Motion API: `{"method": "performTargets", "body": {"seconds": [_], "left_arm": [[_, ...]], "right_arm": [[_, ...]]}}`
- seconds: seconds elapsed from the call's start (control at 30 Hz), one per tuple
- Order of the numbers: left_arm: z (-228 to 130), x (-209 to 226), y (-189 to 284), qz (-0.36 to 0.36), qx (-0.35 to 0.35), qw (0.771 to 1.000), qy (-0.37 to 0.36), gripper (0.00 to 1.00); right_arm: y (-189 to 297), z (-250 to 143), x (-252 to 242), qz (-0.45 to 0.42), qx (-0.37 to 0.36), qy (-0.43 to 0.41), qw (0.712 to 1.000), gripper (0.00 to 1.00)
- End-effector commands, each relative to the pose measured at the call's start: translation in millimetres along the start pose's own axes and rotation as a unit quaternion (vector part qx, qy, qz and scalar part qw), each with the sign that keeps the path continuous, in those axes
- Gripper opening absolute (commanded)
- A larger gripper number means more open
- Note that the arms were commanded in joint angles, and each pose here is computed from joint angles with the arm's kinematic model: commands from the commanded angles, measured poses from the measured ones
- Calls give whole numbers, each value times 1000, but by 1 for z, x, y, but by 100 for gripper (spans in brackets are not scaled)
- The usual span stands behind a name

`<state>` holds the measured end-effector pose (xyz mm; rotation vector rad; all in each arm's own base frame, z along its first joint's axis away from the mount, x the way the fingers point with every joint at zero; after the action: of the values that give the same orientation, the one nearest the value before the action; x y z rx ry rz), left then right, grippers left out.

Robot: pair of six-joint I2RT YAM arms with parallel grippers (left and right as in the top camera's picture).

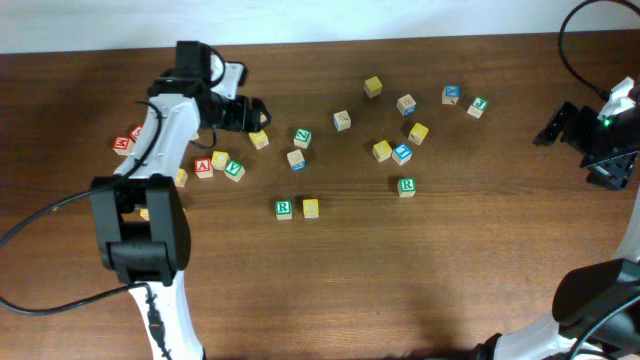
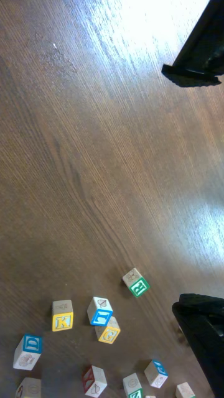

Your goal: Spell out RSS

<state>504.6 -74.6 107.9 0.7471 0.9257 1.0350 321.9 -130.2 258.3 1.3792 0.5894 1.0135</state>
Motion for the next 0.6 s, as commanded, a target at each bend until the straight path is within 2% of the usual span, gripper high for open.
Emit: {"method": "performTargets", "body": {"seconds": [0.0,0.17,0.37,0.43,0.57], "left_arm": [[4,-29,3,-4,-4,983,-184,96],[-12,-30,-10,14,31,963,-267,86],[-30,-22,-21,23,59,959,-276,84],[-37,-17,-23,23,68,953,-294,79],[-39,-12,-28,24,62,953,-296,77]], "right_arm": [[-1,-1,1,2,1,-2,1000,98],[-1,-1,1,2,1,-2,1000,98],[-1,-1,1,2,1,-2,1000,98],[-1,-1,1,2,1,-2,1000,98],[-1,-1,1,2,1,-2,1000,98]]}}
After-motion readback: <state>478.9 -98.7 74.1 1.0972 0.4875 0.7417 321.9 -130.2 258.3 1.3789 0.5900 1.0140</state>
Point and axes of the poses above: each gripper's point midway between its finger pads, its own y axis back along the fingers, its own x axis along the line the jaws close on, z = x × y, the point moved 4 cm from there along y, back along the fingers, and after that the axes turned 6 degrees about y, right-handed, at the moved point
